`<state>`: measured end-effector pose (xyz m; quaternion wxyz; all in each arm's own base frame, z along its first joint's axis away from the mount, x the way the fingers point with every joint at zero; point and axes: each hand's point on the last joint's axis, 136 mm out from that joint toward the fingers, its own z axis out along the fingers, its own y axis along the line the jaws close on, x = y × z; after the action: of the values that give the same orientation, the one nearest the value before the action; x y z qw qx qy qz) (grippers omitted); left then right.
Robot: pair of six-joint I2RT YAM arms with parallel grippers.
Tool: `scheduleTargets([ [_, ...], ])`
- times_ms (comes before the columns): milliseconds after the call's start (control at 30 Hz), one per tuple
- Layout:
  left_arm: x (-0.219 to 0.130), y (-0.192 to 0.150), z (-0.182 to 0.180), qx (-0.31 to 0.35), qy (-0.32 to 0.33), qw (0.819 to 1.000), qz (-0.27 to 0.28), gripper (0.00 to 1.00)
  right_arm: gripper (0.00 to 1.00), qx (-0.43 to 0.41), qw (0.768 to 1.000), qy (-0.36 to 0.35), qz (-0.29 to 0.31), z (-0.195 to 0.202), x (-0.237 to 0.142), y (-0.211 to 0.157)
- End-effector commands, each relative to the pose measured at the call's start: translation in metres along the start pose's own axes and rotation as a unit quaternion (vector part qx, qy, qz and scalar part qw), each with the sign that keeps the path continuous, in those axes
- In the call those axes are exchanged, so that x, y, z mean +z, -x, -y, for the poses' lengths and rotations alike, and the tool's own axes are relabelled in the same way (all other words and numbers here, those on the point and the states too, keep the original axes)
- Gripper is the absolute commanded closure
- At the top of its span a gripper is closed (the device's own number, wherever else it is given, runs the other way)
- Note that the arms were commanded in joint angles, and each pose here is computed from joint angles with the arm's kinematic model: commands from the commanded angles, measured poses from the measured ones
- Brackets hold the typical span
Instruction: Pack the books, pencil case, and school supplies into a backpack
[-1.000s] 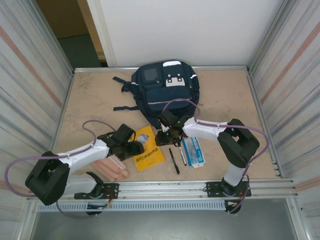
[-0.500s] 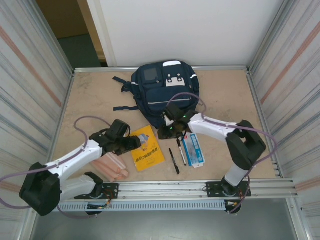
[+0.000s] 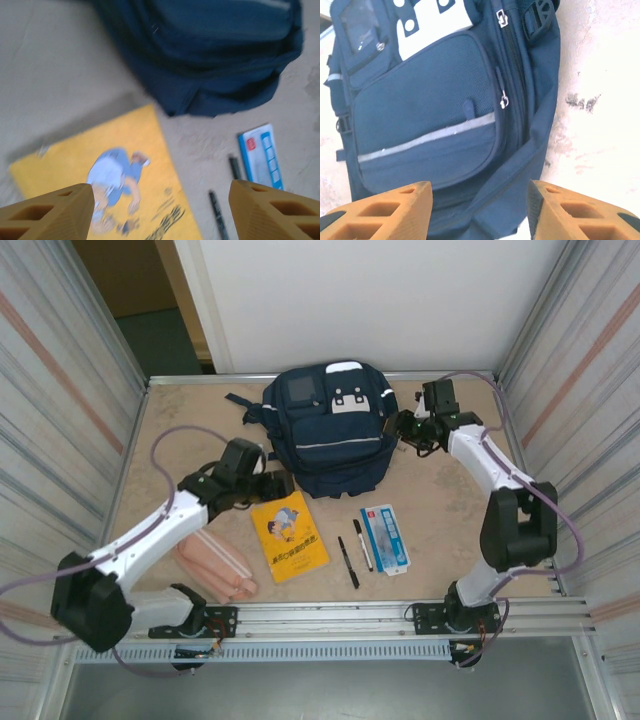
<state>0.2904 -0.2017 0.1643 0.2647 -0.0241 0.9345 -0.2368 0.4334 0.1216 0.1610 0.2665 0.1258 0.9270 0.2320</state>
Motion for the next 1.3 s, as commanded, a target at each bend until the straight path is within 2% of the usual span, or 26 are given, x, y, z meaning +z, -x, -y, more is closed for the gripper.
scheduleTargets([
  [0, 0.007, 0.048, 0.028, 0.024, -0.03, 0.998, 0.045, 0.29, 0.48, 0.008, 0.999, 0.031, -0.025, -0.011, 0.02, 0.006],
  [200, 0.06, 0.076, 0.022, 0.0, 0.0, 1.0, 0.029, 0.27, 0.5, 0.033, 0.997, 0.03, -0.058, -0.003, 0.067, 0.006],
  [367, 0.107, 0.081, 0.004, 0.0, 0.048, 0.999, 0.003, 0.27, 0.49, 0.044, 0.995, 0.026, -0.083, 0.003, 0.088, -0.007],
  [533, 0.14, 0.083, 0.001, -0.018, 0.048, 0.999, -0.019, 0.28, 0.5, 0.051, 0.991, 0.031, -0.116, 0.004, 0.103, -0.026],
  [767, 0.171, 0.088, 0.019, -0.017, -0.008, 1.0, -0.022, 0.35, 0.64, 0.045, 0.984, 0.079, -0.15, -0.014, 0.111, -0.04],
  [800, 0.174, 0.087, 0.021, -0.014, -0.016, 0.999, -0.025, 0.36, 0.7, 0.042, 0.984, 0.085, -0.151, -0.017, 0.111, -0.04],
  [833, 0.175, 0.087, 0.023, -0.014, -0.022, 0.999, -0.027, 0.36, 0.76, 0.041, 0.983, 0.095, -0.153, -0.022, 0.109, -0.04],
  [933, 0.17, 0.091, 0.031, -0.005, -0.042, 0.999, -0.016, 0.42, 0.84, 0.046, 0.979, 0.125, -0.157, -0.036, 0.1, -0.037],
  [1067, 0.144, 0.111, 0.058, 0.03, -0.099, 0.994, 0.029, 0.52, 0.87, 0.05, 0.971, 0.181, -0.148, -0.067, 0.072, -0.031],
  [1167, 0.121, 0.124, 0.078, 0.047, -0.138, 0.987, 0.065, 0.57, 1.0, 0.047, 0.963, 0.23, -0.132, -0.092, 0.046, -0.02],
  [1267, 0.093, 0.142, 0.093, 0.059, -0.156, 0.98, 0.105, 0.62, 1.0, 0.04, 0.957, 0.265, -0.115, -0.113, 0.019, -0.008],
])
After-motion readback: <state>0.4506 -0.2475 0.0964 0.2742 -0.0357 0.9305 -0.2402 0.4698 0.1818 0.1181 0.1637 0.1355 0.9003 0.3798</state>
